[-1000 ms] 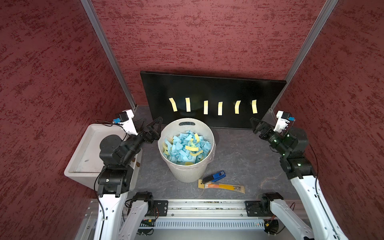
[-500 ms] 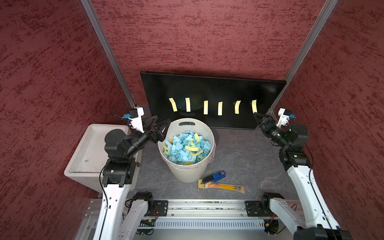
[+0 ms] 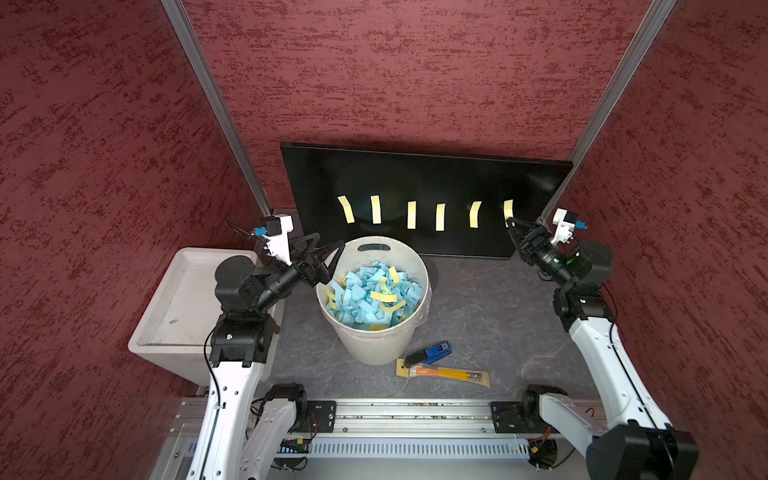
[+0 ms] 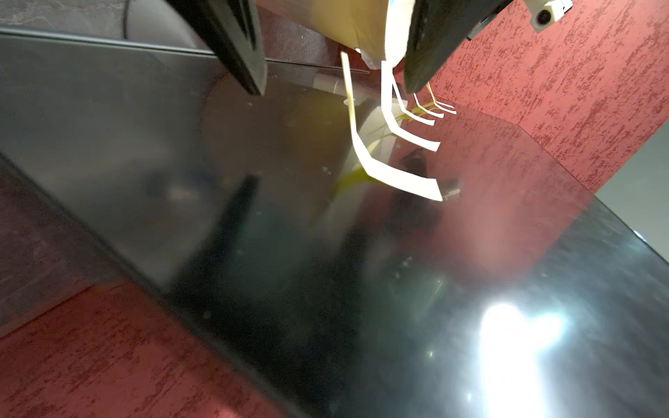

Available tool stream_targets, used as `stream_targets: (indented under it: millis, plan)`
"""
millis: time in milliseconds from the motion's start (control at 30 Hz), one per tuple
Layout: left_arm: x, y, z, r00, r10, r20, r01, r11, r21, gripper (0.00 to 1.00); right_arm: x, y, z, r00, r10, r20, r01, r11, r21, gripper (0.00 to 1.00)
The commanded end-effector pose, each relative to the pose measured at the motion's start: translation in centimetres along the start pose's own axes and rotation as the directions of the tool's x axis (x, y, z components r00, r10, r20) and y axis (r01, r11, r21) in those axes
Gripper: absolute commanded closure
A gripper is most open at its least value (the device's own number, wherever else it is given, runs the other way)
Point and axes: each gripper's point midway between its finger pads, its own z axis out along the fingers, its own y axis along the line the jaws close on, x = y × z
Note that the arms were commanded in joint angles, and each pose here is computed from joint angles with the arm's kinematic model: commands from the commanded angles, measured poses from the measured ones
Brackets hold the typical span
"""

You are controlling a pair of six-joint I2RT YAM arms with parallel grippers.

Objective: Remove the sticky note from the monitor
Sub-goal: Tear off the sticky note from the monitor.

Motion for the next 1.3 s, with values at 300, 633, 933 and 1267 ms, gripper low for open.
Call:
stream_targets:
  millis: [300,633,933,1267]
  plan:
    - [-0.4,-0.3,-0.2,1.000,0.010,0.019,-0.010,1.000,0.016,0.00,-1.3,0.9,0.2,0.999,-0.021,0.041,0.022,0.999,-0.034,0.72]
    - [-0.3,0.1,-0.6,0.998,-0.050,0.028,0.050,0.998,-0.022,0.00,-1.4,1.8,-0.4,0.998,-0.027,0.048,0.029,0.999,-0.022,1.00]
    - [1.3,0.8,-1.0,0.991,-0.131,0.002,0.130,0.989,-0.070,0.00,-1.1,2.6,-2.6,0.993,-0.073,0.088,0.070,0.997,0.038,1.00]
    - [4.7,0.2,-1.3,0.982,-0.176,-0.071,0.170,0.982,-0.088,0.00,2.9,2.7,-5.7,0.996,-0.094,-0.009,0.094,0.993,0.073,1.00]
